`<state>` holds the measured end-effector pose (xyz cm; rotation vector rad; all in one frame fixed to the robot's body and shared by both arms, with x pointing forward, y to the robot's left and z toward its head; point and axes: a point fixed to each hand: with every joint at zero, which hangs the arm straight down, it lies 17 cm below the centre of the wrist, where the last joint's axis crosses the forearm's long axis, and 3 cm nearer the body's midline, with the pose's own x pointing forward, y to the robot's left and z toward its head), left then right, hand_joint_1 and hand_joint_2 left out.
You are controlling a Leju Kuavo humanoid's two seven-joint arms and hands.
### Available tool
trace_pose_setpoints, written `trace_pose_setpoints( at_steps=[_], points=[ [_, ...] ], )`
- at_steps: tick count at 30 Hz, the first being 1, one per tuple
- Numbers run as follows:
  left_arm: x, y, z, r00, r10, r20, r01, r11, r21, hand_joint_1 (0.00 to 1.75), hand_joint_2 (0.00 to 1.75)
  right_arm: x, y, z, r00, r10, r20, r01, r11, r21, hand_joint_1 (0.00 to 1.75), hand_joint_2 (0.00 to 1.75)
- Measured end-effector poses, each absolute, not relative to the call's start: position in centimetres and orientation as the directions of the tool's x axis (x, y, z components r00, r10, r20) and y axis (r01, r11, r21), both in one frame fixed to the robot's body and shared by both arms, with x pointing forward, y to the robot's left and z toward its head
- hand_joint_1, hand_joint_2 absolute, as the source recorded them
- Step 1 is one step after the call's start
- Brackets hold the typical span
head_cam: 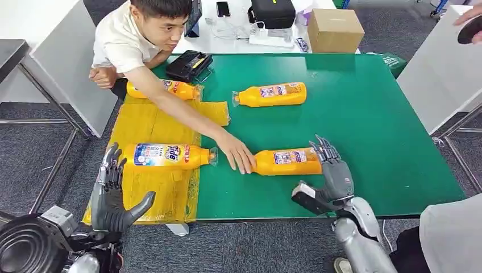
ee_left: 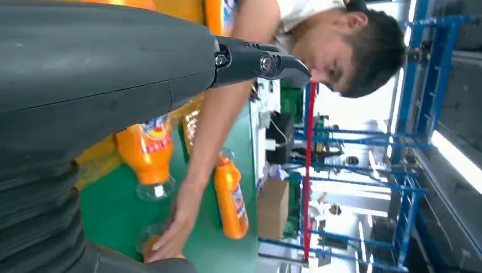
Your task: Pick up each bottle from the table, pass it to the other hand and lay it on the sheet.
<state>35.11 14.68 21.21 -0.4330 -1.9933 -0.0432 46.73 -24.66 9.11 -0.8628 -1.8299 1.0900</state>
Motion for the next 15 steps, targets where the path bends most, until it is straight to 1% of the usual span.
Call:
trace_pose_setpoints(
  at_steps=[5,9,11,15],
  points=[
    [36.0,13.5,21.8,-0.393,0.277,0.877,0.34,0.93,-0.142,0.0,1.75,50.1,-26.2,7.7,-0.371,0.905,0.209,0.115,0.268,-0.956,0.0,1.75],
    [36.4,13.0,21.8,-0.392,0.277,0.878,0.348,0.927,-0.137,0.0,1.75,51.6,-26.9,6.6,-0.34,0.924,0.176,0.073,0.212,-0.974,0.0,1.75],
    [36.7,12.6,21.7,-0.385,0.278,0.88,0.358,0.924,-0.135,0.0,1.75,52.4,-27.3,5.7,-0.312,0.934,0.172,0.024,0.189,-0.982,0.0,1.75],
    [37.3,12.1,21.7,-0.382,0.281,0.881,0.367,0.92,-0.134,0.0,1.75,53.4,-27.7,5.1,-0.286,0.944,0.166,-0.019,0.168,-0.986,0.0,1.75]
  ],
)
